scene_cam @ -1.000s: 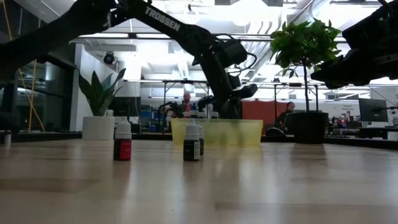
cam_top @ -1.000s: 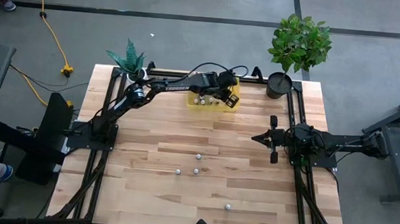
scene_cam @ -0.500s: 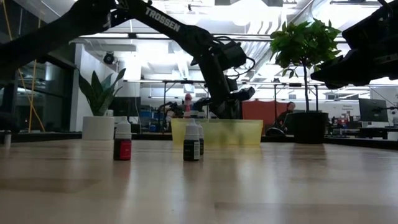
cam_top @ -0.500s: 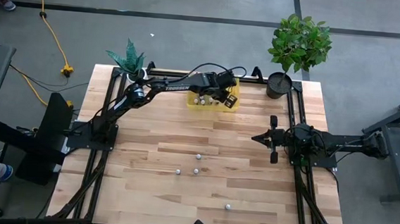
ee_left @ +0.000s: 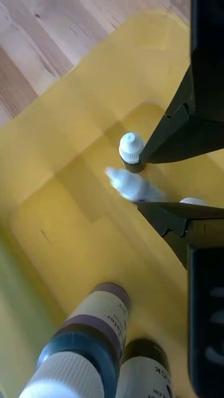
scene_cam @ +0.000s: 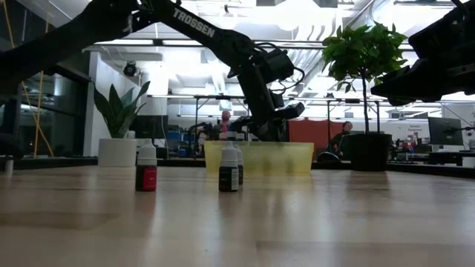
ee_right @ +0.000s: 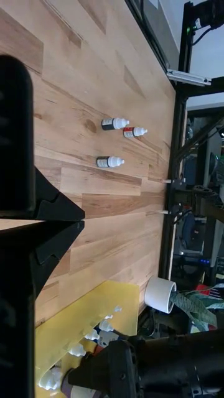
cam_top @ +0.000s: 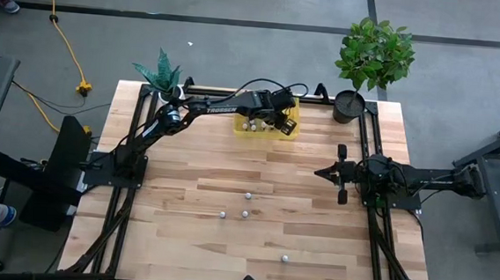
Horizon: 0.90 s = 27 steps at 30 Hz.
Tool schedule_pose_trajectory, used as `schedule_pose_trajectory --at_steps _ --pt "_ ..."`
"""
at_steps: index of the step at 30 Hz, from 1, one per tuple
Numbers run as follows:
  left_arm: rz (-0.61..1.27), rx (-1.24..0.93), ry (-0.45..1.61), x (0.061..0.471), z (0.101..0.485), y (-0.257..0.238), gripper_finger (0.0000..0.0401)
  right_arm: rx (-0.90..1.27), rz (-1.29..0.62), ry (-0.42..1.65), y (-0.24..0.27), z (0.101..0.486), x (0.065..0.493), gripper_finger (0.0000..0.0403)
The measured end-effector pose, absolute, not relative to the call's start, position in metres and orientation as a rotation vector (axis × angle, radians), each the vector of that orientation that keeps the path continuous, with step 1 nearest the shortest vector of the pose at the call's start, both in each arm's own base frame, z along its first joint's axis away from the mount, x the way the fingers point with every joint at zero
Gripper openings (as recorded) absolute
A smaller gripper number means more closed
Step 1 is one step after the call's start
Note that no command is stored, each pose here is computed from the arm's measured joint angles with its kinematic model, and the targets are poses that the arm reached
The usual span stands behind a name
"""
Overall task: Pick & Place food coloring
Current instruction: Put the small red food coloring bottle into the yellow bin
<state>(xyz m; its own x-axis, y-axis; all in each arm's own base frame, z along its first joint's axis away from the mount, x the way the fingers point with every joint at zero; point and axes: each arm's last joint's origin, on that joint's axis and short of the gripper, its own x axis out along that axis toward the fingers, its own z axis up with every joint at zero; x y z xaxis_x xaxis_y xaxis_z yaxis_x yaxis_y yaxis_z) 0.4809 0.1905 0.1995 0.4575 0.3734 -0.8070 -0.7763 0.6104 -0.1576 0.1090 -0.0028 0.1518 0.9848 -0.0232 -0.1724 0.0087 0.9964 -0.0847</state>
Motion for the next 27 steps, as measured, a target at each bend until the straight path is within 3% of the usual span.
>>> schedule_pose_trajectory --at_steps 12,27 --pt "0.735 -0.535 0.819 0.479 0.206 0.190 0.0107 -0.084 -0.016 0.174 -0.003 0.152 0.109 0.0000" --pt "0.560 -0.327 0.765 0.460 0.292 0.150 0.0107 -0.084 -0.016 0.174 -0.003 0.152 0.109 0.0000"
